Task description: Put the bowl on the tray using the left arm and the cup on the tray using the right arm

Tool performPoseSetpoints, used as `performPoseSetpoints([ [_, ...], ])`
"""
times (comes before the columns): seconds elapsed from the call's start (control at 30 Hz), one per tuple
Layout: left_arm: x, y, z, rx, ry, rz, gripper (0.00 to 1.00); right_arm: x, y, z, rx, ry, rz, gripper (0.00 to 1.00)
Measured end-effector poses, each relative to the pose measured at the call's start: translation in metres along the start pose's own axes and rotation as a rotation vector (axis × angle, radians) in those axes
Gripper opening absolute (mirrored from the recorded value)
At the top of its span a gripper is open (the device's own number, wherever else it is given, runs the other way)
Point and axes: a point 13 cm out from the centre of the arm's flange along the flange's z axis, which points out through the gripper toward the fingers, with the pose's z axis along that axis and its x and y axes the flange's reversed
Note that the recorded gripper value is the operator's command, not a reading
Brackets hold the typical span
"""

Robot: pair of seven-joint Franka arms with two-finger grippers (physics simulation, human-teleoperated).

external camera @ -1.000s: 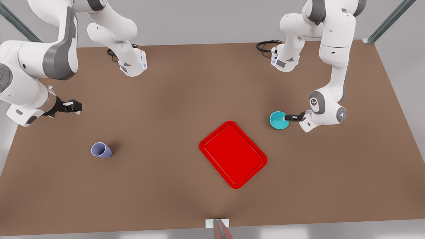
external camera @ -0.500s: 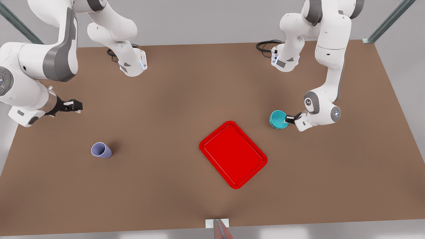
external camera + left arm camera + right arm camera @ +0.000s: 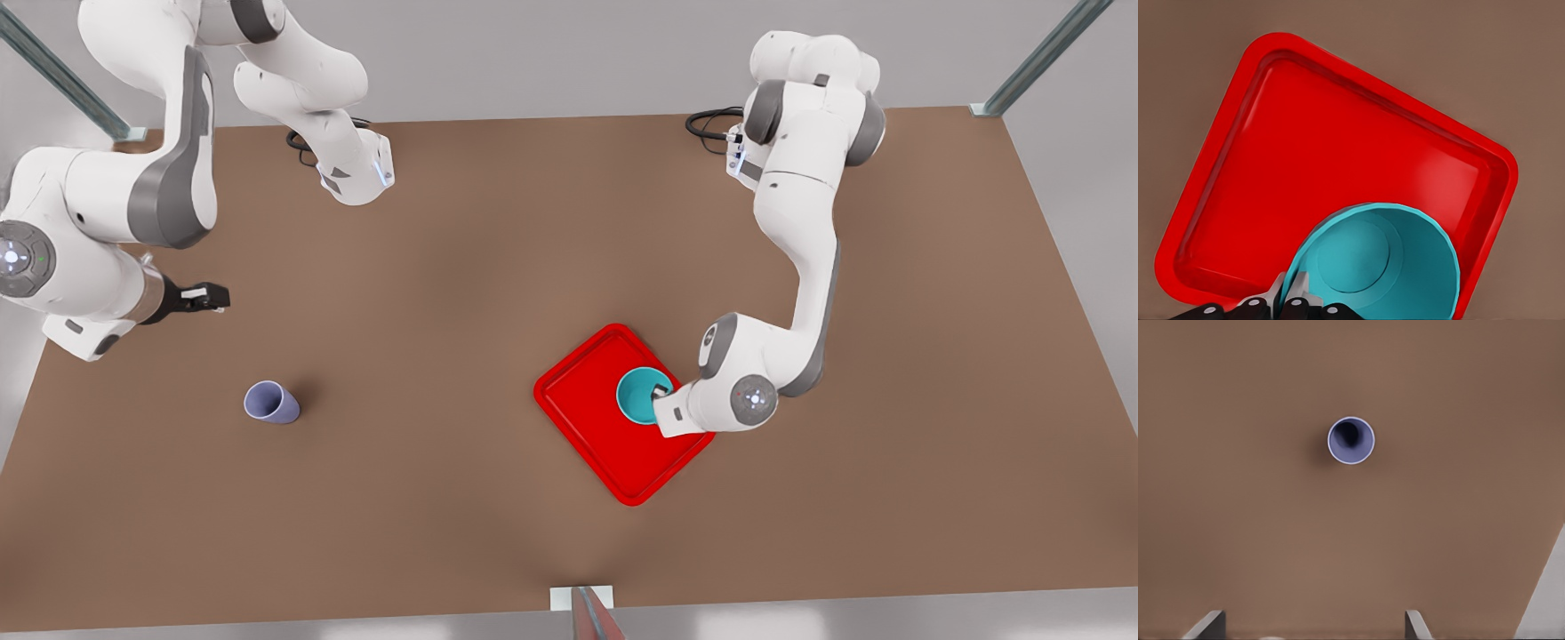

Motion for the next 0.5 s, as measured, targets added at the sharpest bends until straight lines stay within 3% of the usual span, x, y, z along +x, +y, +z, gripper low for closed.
performPoseSetpoints([
  [0.13, 0.005, 0.009, 0.03, -0.011, 0.046, -0.134, 0.21, -0.028, 0.009, 0.123, -0.036, 0.159, 0.007, 1.0],
  [0.2, 0.005, 0.02, 0.043, -0.015, 0.05, -0.202, 0.21, -0.036, 0.012, 0.168, -0.052, 0.16, 0.02, 1.0],
  [0.23, 0.005, 0.028, 0.048, -0.013, 0.046, -0.237, 0.52, -0.038, 0.011, 0.19, -0.06, 0.156, 0.031, 1.0],
  [0.27, 0.003, 0.031, 0.05, 0.0, 0.041, -0.266, 1.0, -0.041, 0.008, 0.207, -0.065, 0.14, 0.045, 1.0],
  [0.4, -0.005, 0.027, 0.048, 0.053, 0.012, -0.346, 1.0, -0.07, 0.004, 0.224, -0.06, 0.001, 0.077, 1.0],
  [0.5, 0.005, 0.043, -0.057, 0.053, -0.039, -0.396, 1.0, -0.093, 0.004, 0.224, -0.07, -0.095, 0.105, 1.0],
])
